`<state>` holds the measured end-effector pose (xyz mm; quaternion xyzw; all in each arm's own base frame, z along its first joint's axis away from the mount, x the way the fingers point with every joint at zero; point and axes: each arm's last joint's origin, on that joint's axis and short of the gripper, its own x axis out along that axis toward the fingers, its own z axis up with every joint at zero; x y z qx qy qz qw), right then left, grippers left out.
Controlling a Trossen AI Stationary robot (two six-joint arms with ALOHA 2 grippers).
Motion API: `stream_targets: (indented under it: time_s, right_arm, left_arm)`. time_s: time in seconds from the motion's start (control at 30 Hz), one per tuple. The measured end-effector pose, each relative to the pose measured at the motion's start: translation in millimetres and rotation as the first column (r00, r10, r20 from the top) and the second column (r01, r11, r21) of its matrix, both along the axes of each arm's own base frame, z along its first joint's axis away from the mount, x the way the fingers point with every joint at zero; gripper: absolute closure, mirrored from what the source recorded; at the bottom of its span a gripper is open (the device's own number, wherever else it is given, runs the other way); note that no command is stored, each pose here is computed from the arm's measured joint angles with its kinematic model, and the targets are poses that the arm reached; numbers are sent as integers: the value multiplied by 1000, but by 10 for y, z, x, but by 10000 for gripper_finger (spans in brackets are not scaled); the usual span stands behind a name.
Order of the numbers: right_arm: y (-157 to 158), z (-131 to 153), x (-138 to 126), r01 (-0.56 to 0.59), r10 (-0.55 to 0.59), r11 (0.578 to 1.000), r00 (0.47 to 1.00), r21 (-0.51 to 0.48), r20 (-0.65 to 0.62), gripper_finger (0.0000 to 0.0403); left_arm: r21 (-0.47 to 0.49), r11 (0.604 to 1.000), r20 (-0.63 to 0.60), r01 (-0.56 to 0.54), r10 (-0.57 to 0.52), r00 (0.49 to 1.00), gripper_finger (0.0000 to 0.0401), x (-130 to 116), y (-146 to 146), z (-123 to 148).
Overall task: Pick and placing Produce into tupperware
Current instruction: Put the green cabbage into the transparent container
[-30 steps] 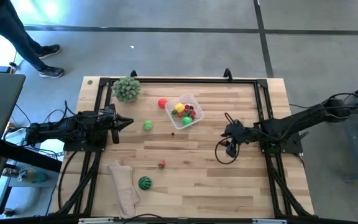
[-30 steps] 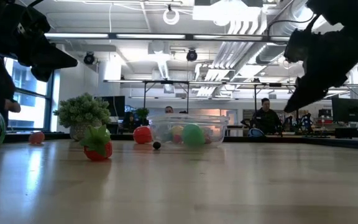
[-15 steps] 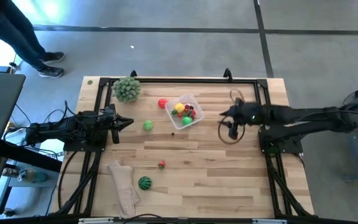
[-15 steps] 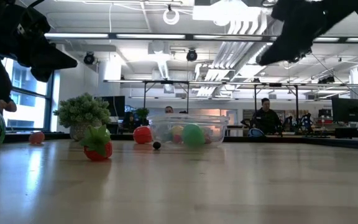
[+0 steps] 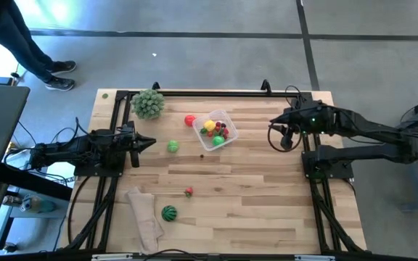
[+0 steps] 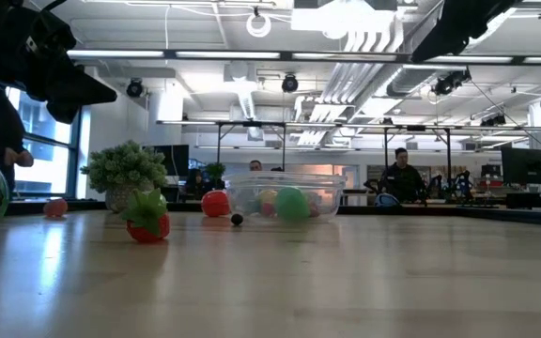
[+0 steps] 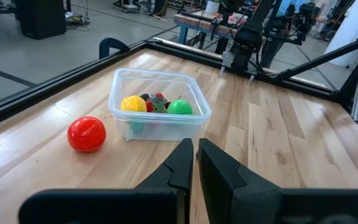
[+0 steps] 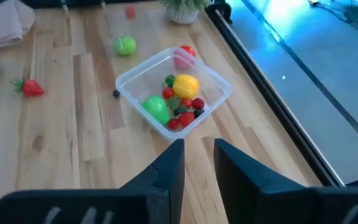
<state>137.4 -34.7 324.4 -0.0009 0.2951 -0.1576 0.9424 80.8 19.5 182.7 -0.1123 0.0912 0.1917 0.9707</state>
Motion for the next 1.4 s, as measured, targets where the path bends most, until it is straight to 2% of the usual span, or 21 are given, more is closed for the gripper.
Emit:
stream_targets:
  time_s: [1.27, 1.4]
  right_arm:
    - [3, -6, -7, -2, 2, 1000, 1000, 2, -7, 327]
    - [3, -6, -7, -2, 2, 1000, 1000, 2, -7, 327]
  left_arm:
    - [1, 1000, 28, -2, 2, 1000, 384, 5, 1, 25]
    - [2, 1000, 60, 0, 0, 998, 384, 11, 1, 55]
